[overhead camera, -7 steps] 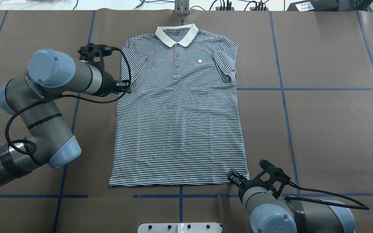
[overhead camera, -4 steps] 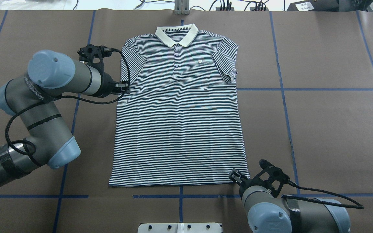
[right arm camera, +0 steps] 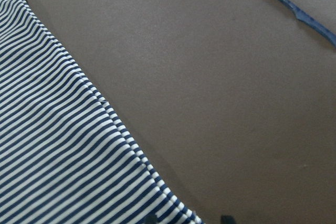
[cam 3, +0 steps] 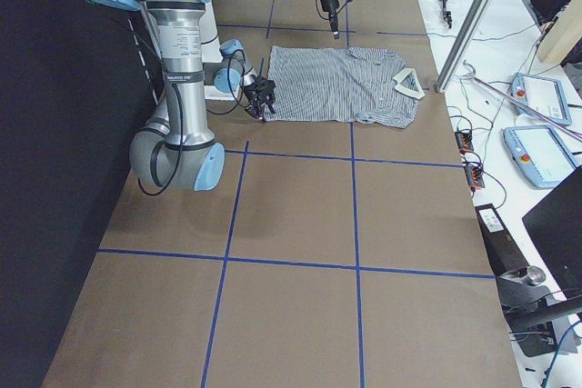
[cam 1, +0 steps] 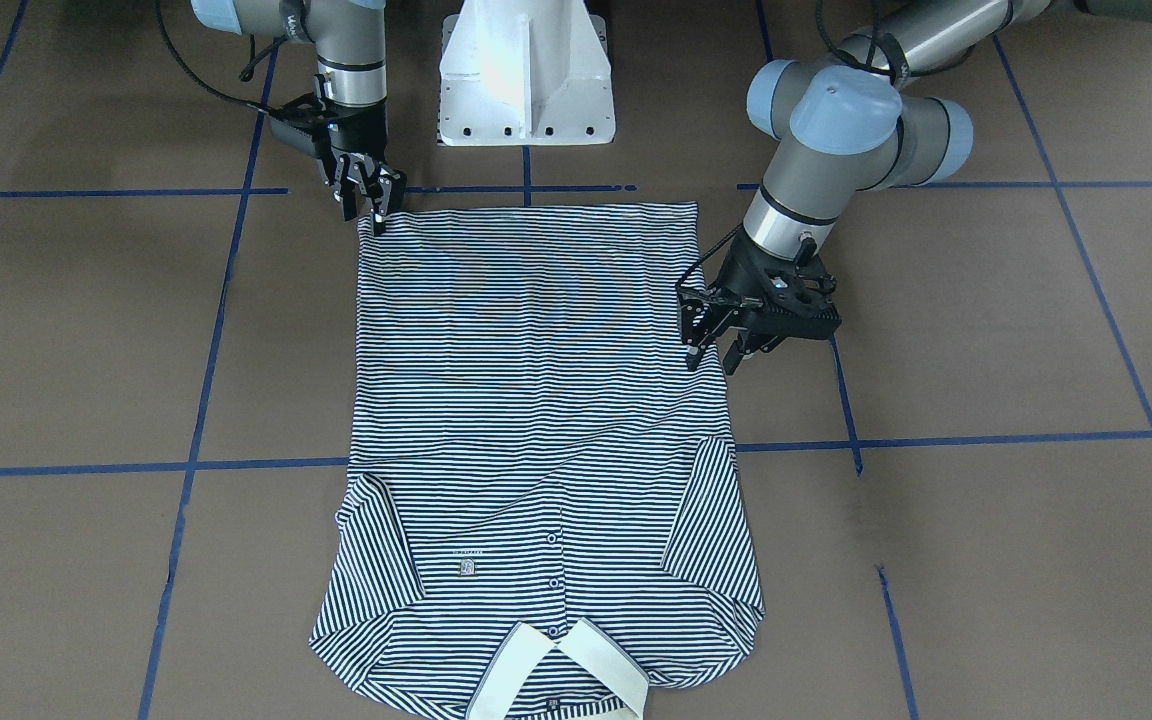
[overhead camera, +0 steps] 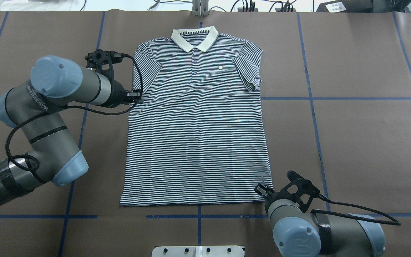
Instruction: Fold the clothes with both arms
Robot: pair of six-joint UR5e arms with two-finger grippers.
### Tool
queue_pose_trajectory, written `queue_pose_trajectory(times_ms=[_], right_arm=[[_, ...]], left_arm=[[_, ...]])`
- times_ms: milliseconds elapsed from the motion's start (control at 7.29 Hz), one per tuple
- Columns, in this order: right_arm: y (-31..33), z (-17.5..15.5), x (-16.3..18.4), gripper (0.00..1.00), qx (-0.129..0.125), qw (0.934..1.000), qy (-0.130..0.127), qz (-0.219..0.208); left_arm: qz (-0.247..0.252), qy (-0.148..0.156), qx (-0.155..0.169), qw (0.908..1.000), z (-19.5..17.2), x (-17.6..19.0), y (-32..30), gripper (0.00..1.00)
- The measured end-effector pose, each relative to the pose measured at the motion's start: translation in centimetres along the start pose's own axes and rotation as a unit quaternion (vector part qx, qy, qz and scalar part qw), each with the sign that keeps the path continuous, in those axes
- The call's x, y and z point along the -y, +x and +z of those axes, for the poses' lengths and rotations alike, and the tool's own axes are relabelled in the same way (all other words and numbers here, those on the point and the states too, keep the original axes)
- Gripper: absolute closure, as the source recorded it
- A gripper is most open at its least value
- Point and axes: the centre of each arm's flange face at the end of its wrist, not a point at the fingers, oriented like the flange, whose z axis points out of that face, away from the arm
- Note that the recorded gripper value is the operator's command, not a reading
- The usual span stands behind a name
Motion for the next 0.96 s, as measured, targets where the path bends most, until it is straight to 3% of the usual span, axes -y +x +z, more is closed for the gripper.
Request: queue_pose_trajectory(times_ms=[137,686,960], right_arm=[[-0.2,-0.1,-0.1,1.0,0.001,1.0,-0.001,0.002],[-1.1,-1.5,0.2,1.0,0.012,0.9999,-0.011,0.007],[-1.5,-3.0,1.0,1.0,0.015,0.9998,-0.012,0.009]], left_arm=[[0.0,0.001,0.0,1.0,-0.1,0.1,-0.1,0.49],[-0.007,0.015,0.004,0.9999,-0.6,-0.4,-0.3,0.49],[-0.045,0.012,0.007,0.9989,-1.4,-6.9,-0.9,0.46]])
